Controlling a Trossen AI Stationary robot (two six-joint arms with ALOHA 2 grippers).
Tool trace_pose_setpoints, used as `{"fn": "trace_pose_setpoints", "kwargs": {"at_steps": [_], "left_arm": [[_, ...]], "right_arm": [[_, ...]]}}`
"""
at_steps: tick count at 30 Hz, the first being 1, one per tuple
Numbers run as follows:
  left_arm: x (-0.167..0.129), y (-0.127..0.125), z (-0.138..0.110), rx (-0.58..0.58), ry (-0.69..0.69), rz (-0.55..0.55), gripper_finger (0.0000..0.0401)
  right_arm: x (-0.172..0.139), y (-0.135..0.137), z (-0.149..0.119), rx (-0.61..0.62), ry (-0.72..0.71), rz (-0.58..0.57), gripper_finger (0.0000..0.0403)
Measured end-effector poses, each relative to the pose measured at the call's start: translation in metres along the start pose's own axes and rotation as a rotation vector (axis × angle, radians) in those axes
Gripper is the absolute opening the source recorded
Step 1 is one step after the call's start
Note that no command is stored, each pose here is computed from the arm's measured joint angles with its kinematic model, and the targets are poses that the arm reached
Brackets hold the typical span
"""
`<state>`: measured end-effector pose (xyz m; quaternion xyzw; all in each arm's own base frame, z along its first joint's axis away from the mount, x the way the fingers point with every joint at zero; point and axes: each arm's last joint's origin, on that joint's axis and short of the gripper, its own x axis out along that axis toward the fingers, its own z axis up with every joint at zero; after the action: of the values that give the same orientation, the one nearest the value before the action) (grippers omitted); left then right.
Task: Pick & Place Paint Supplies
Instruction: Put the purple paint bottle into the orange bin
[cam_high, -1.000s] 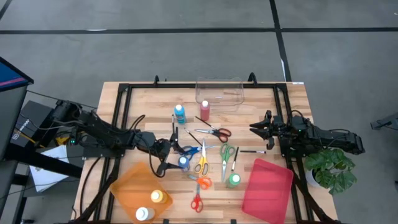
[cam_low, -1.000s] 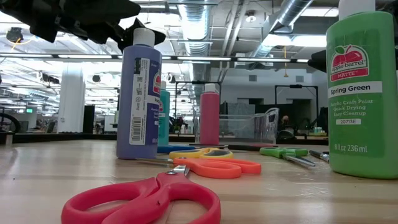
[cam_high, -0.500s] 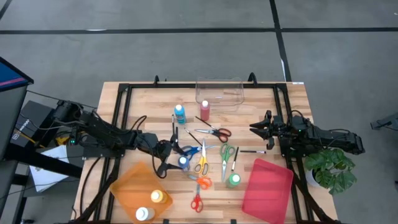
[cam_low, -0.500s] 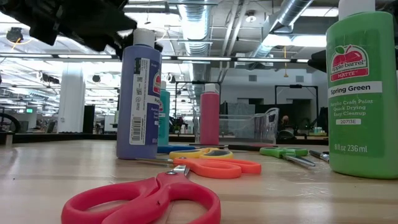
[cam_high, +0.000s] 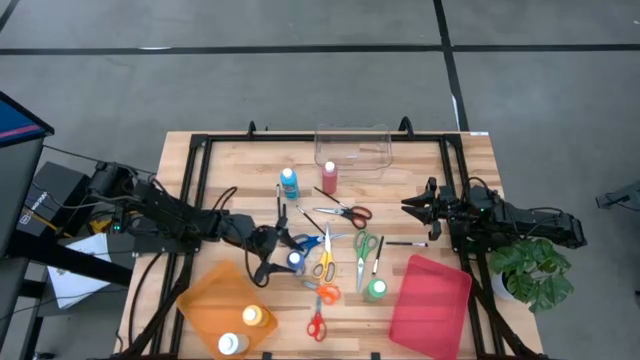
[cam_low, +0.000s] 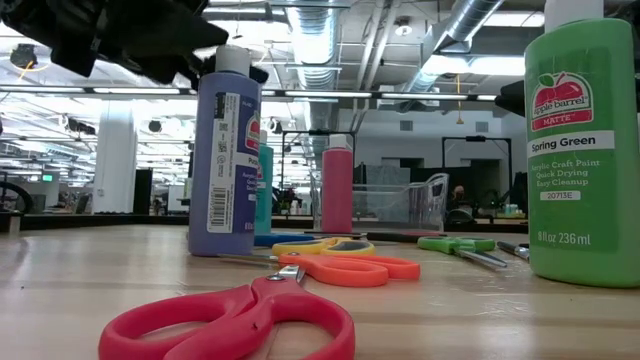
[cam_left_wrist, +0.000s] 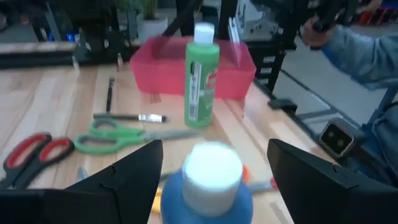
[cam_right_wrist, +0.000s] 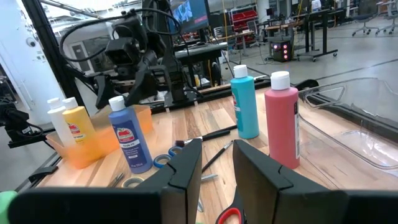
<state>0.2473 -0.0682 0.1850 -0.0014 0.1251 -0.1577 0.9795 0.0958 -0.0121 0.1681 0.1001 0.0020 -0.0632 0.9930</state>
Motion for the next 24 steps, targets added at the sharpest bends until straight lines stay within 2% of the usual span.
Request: {"fn": "trace_pose_setpoints", "kwargs": {"at_steps": [4,19,24], "left_arm": [[0.0001,0.0000,-0.0021,-0.001,0.020,0.000,0.0270],[0.0008,0.0002,-0.0045,-0.001,0.038,0.001,0.0141],[0.0008,0.0002,-0.0045,0.001,0.039,0.002,0.0114]], "right_arm": [[0.0000,0.0000,0.0000,-0.001,0.000,0.000,0.0089],[0.0000,0.0000,0.0000,0.000,0.000,0.000,0.0089],[0.0000,0.0000,0.0000,0.000,0.000,0.000,0.0089]]}}
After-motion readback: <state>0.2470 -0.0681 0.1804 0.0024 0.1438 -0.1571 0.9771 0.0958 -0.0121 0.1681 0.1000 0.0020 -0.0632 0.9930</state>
